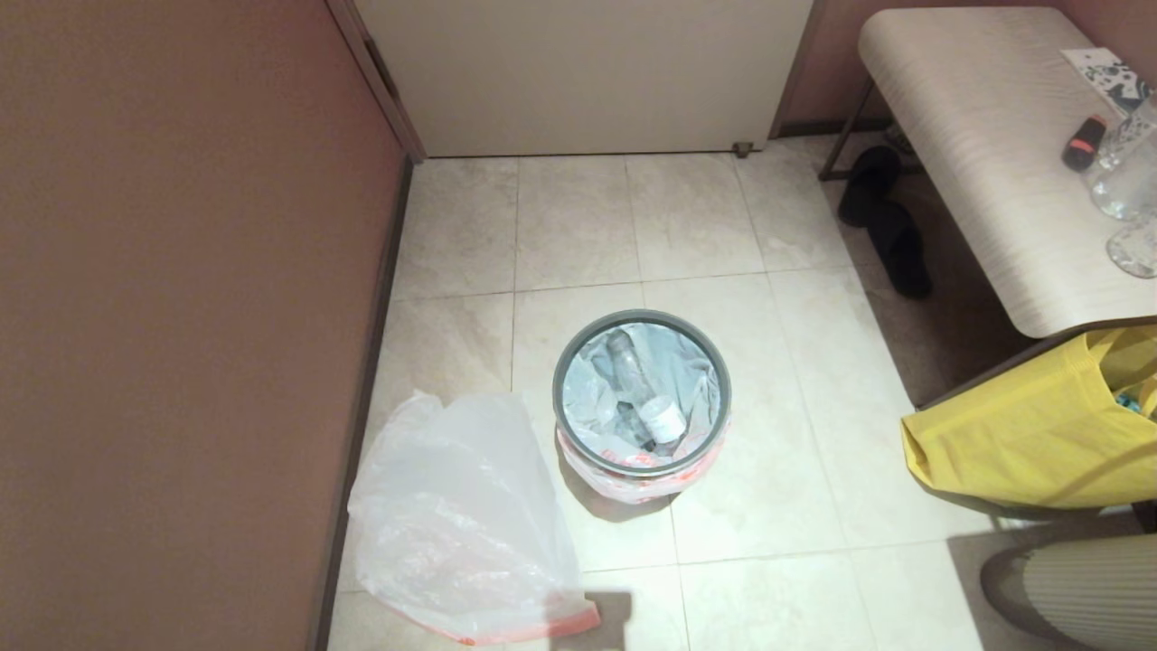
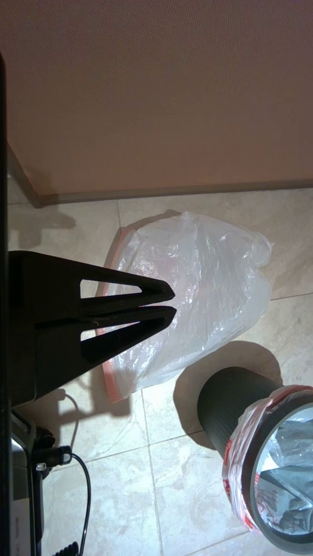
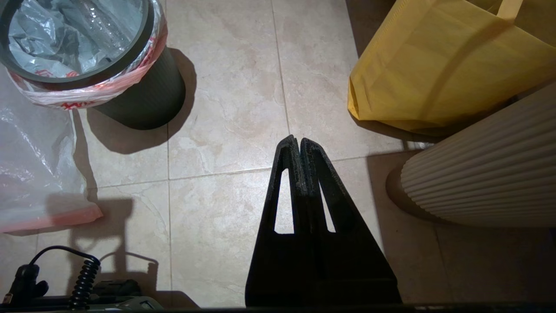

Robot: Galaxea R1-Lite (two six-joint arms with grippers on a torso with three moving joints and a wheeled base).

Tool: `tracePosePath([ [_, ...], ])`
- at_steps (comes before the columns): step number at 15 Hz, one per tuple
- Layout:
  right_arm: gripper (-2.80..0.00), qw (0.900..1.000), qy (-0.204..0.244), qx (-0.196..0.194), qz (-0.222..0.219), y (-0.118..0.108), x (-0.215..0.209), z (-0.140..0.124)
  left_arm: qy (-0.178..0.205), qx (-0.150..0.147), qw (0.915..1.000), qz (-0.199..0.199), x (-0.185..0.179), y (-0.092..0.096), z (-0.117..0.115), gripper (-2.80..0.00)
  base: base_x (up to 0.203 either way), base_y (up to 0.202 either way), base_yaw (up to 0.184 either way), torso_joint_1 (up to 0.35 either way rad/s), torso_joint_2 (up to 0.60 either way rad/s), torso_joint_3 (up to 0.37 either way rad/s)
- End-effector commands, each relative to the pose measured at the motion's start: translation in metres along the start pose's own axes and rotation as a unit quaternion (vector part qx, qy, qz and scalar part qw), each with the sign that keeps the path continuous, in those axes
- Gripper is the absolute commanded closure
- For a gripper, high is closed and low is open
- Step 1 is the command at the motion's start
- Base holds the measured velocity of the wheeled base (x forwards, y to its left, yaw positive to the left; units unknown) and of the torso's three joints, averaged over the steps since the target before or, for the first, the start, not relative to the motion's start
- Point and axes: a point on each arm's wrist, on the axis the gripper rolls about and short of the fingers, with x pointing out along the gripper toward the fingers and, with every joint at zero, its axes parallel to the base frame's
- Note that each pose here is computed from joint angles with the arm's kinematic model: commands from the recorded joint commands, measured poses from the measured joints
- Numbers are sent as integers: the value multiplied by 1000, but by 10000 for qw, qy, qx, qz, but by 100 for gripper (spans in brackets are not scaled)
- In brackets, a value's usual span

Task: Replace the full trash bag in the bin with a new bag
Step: Place the trash can ring on the floor

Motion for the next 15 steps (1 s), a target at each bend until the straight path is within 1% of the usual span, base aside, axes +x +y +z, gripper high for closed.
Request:
tracePosePath([
  [1,0,10000,12,-1,0,0,0,0,10,2,10000,0,0,0,0,0,0,0,0,0,0,0],
  [12,0,10000,42,-1,-9,0,0,0,10,-5,10000,0,0,0,0,0,0,0,0,0,0,0],
  [15,0,10000,-19,-7,-15,0,-1,3,10,2,10000,0,0,0,0,0,0,0,0,0,0,0],
])
